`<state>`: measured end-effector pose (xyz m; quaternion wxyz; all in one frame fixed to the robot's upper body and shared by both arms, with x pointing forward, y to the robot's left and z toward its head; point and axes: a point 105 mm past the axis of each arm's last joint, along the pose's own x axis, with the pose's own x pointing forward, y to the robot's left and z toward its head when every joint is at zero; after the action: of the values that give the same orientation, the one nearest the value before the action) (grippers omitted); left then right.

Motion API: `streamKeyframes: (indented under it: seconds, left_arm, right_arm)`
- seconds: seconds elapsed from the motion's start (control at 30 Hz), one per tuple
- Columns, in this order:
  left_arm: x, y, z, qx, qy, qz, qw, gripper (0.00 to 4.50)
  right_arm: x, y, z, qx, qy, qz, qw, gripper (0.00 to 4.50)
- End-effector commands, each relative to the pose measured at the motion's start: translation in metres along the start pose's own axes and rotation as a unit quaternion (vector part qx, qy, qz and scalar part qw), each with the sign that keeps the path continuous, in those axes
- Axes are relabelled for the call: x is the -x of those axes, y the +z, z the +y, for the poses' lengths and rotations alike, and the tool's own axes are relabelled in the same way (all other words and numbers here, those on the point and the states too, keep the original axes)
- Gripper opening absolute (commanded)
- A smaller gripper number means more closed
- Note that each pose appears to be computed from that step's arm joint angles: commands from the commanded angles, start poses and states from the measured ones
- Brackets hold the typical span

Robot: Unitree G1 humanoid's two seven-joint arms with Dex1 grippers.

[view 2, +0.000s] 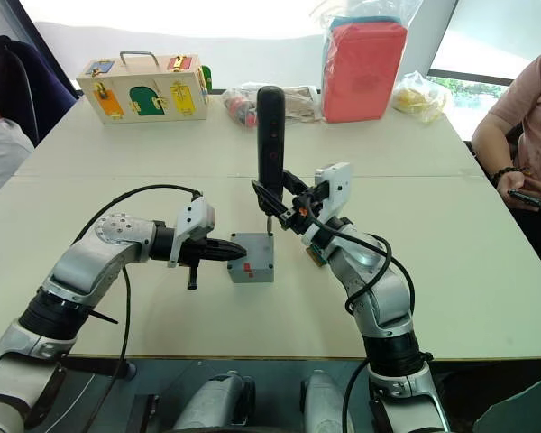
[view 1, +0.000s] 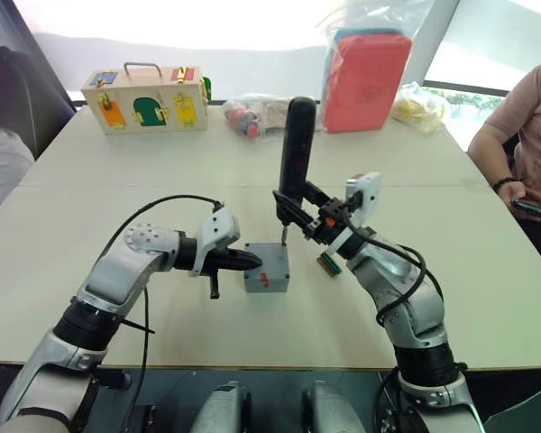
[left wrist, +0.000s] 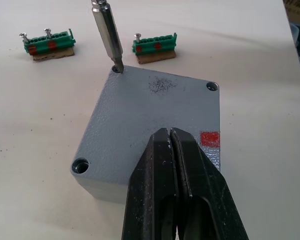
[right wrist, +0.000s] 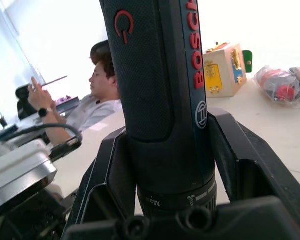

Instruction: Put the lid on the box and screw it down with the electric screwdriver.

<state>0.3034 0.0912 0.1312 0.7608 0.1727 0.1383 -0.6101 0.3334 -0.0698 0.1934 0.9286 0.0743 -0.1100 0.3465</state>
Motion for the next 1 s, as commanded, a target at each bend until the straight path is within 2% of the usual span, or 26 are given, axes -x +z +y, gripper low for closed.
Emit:
streamKeyframes:
  seconds: [0.03, 0.2, 0.43, 0.6, 0.73, 1.0]
  left_arm:
    - [-0.005, -0.017, -0.004, 0.021, -0.008, 0.031, 0.999, 0.00]
    - [-0.007, -0.017, -0.004, 0.023, -0.010, 0.030, 0.999, 0.00]
    - [-0.006, -0.027, -0.005, 0.029, -0.011, 0.048, 0.998, 0.00]
    - [-0.006, -0.032, -0.007, 0.033, -0.012, 0.054, 0.998, 0.00]
    - [-0.007, -0.034, -0.008, 0.033, -0.012, 0.056, 0.998, 0.00]
    - [-0.009, -0.034, -0.008, 0.032, -0.010, 0.055, 0.998, 0.00]
  right_arm:
    - [0.002, -0.005, -0.010, -0.007, -0.024, 0.012, 1.000, 1.82]
    - [0.005, -0.011, -0.006, 0.013, -0.010, 0.028, 0.999, 1.82]
    - [0.020, -0.042, 0.021, 0.065, 0.060, 0.082, 0.993, 1.82]
    - [0.025, -0.056, 0.024, 0.044, 0.053, 0.102, 0.992, 1.82]
    - [0.027, -0.079, 0.015, 0.028, 0.018, 0.166, 0.986, 1.82]
    - [0.027, -0.080, 0.017, 0.026, 0.030, 0.174, 0.984, 1.82]
